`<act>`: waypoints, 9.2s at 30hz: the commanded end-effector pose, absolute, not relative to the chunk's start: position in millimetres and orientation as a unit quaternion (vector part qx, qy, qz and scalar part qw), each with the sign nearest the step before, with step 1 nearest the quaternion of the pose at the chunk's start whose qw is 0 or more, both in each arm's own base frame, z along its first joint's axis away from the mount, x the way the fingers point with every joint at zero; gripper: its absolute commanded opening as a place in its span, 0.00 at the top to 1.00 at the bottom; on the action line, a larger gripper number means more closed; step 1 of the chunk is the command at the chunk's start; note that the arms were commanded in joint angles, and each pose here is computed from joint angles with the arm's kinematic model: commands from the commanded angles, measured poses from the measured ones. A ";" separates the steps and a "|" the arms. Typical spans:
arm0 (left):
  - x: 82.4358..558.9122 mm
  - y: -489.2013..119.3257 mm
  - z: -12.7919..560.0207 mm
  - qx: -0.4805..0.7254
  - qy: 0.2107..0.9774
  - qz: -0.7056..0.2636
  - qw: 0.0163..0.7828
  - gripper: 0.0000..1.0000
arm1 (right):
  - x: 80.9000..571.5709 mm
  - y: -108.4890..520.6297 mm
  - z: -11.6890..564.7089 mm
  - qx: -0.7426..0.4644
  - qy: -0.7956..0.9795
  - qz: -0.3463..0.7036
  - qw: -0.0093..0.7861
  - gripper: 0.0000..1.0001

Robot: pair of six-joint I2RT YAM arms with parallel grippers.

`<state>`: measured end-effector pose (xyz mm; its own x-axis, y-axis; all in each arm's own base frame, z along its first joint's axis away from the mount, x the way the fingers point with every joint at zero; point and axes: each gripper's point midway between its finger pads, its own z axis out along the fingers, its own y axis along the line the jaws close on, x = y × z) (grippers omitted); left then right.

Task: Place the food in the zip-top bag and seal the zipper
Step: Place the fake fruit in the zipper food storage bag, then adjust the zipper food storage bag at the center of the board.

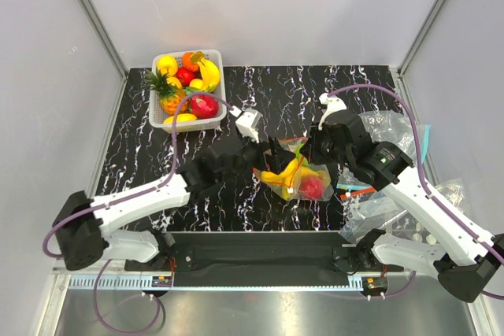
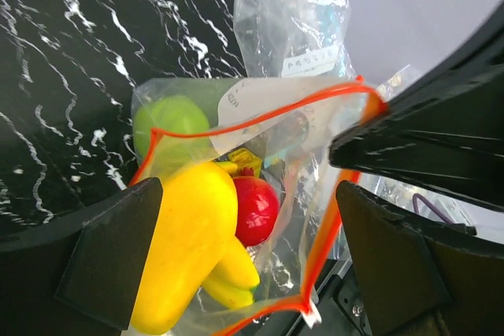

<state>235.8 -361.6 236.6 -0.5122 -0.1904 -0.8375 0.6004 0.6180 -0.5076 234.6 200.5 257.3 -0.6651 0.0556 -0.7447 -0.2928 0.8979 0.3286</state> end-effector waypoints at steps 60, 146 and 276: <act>244.5 -311.5 214.8 0.092 0.825 -0.370 0.418 1.00 | 240.0 210.1 281.4 -0.068 0.861 0.251 0.438 1.00; 225.8 -339.9 269.2 0.235 0.783 -0.458 0.348 1.00 | 252.8 254.0 276.2 -0.012 0.845 0.346 0.408 0.49; 257.0 -384.9 283.5 0.276 0.786 -0.473 0.287 0.87 | 246.2 263.7 249.1 -0.009 0.857 0.334 0.392 0.41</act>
<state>264.3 -380.8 255.4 -0.7091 0.1995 -0.6763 0.6742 0.4727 -0.5675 240.7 263.9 223.9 -0.7507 0.1837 -0.6346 -0.2600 0.8009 0.5394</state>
